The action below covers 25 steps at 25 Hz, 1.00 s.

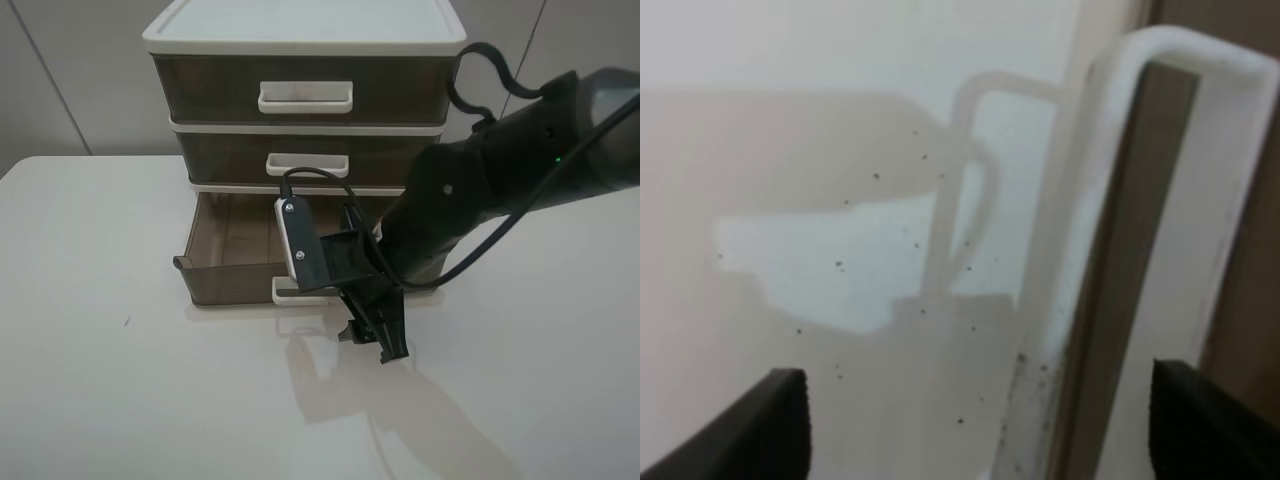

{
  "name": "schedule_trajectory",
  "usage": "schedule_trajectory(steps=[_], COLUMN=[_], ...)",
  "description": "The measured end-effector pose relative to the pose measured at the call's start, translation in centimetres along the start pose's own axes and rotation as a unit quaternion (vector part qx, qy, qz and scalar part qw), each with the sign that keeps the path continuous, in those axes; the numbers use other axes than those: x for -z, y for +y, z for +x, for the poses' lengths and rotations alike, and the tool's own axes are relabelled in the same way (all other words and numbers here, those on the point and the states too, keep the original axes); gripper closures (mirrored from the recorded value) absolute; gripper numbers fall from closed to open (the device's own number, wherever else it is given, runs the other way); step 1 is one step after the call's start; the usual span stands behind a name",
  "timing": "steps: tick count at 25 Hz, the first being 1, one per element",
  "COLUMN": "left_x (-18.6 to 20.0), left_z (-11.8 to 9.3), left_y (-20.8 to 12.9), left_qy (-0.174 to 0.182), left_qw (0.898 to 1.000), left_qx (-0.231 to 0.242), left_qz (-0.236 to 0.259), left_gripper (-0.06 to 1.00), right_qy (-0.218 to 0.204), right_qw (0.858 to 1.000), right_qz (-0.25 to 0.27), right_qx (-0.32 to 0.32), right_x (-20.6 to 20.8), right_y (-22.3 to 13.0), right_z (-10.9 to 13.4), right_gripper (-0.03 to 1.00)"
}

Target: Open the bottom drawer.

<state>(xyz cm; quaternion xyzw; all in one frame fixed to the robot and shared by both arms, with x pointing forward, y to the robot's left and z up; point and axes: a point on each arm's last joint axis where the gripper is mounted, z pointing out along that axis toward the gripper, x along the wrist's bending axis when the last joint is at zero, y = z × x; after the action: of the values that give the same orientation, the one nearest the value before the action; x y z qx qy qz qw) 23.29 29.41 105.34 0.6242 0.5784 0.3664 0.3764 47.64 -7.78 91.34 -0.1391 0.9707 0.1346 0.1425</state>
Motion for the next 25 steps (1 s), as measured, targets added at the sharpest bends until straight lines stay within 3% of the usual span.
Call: schedule_trajectory(steps=[7, 10, 12, 14, 15, 19, 21, 25], left_x=[0.0, 0.0, 0.0, 0.0, 0.0, 0.0, 0.0, 0.0], left_z=[0.0, 0.0, 0.0, 0.0, 0.0, 0.0, 0.0, 0.0], left_y=[0.0, 0.0, 0.0, 0.0, 0.0, 0.0, 0.0, 0.0], left_qy=[0.000, 0.000, 0.000, 0.000, 0.000, 0.000, 0.000, 0.000], left_qw=[1.000, 1.000, 1.000, 1.000, 1.000, 1.000, 1.000, 1.000], left_qx=[0.000, 0.000, 0.000, 0.000, 0.000, 0.000, 0.000, 0.000], left_qz=[0.000, 0.000, 0.000, 0.000, 0.000, 0.000, 0.000, 0.000], left_gripper=[0.23, 0.23, 0.23, 0.23, 0.23, 0.23, 0.23, 0.23], right_qy=[-0.021, -0.026, -0.029, -0.038, -0.048, -0.103, -0.139, -0.199], right_qw=[0.998, 0.991, 0.977, 0.950, 0.929, 0.828, 0.783, 0.716], right_qz=[-0.036, -0.053, -0.056, -0.057, -0.057, -0.058, -0.059, -0.070], right_qx=[-0.038, -0.124, -0.203, -0.306, -0.362, -0.548, -0.603, -0.665], right_x=[4.2, 6.4, 7.7, 9.0, 9.8, 13.4, 16.0, 20.8], right_y=[1.0, 1.0, 0.2, -1.4, -2.4, -6.4, -8.4, -11.0], right_z=[-0.2, -0.2, -0.5, -1.1, -1.4, -2.2, -1.9, 0.0], right_gripper=[0.38, 0.38, 0.38, 0.38, 0.38, 0.38, 0.37, 0.28])
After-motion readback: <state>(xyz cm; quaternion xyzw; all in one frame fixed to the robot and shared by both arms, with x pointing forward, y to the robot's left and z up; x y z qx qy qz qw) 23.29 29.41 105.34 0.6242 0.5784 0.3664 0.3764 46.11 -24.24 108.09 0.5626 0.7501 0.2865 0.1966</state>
